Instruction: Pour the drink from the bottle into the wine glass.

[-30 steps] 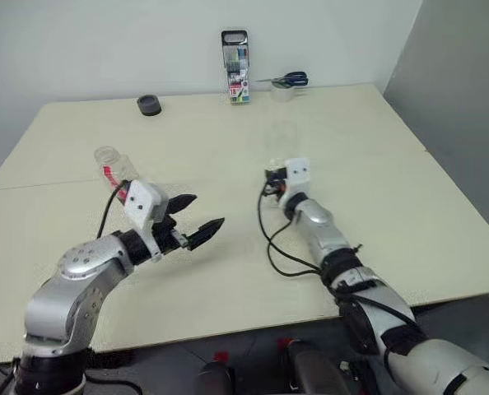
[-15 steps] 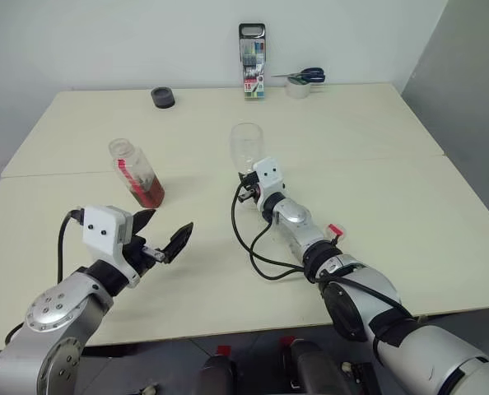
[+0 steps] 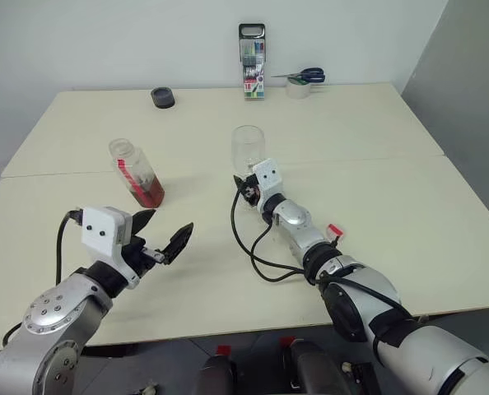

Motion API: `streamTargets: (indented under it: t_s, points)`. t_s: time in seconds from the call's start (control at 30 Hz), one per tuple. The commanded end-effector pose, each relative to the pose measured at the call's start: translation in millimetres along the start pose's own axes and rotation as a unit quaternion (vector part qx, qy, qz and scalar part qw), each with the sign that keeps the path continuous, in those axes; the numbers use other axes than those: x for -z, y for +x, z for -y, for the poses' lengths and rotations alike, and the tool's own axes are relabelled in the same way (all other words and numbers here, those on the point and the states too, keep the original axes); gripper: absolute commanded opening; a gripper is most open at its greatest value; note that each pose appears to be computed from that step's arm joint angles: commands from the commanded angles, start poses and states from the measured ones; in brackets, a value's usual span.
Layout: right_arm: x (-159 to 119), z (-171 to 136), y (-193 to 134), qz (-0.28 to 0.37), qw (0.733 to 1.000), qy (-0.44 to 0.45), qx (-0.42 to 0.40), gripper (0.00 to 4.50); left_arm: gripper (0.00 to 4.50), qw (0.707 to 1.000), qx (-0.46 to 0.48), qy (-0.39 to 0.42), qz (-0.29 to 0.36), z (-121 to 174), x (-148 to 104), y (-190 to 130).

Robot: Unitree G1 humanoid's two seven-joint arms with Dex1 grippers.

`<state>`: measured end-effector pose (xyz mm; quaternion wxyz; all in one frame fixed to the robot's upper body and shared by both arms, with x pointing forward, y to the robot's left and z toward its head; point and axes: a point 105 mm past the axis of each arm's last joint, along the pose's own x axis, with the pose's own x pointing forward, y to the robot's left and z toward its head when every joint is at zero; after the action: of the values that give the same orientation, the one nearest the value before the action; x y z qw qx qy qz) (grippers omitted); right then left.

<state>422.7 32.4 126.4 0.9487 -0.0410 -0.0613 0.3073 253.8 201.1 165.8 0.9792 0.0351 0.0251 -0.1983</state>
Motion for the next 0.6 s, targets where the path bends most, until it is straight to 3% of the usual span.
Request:
streamTargets:
  t_s: [0.03, 0.13, 0.43, 0.6]
  points:
    - [-1, -24, 1, 0.019, 0.999, 0.019, -0.019, 3.61, 4.50, 1.000, 0.006, 0.015, 0.015, -1, -9, 1]
    - [1, -20, -3, 0.026, 0.999, 0.015, -0.018, 4.45, 4.50, 1.000, 0.010, 0.015, 0.014, -3, -9, 4]
    - [22, 6, -29, 0.023, 0.999, 0.021, -0.024, 4.45, 4.50, 0.999, -0.025, 0.018, 0.020, -22, -2, 10]
    - [8, 20, -48, 0.056, 0.997, 0.022, -0.047, 4.45, 4.50, 0.997, -0.068, 0.017, 0.036, -39, -3, 12]
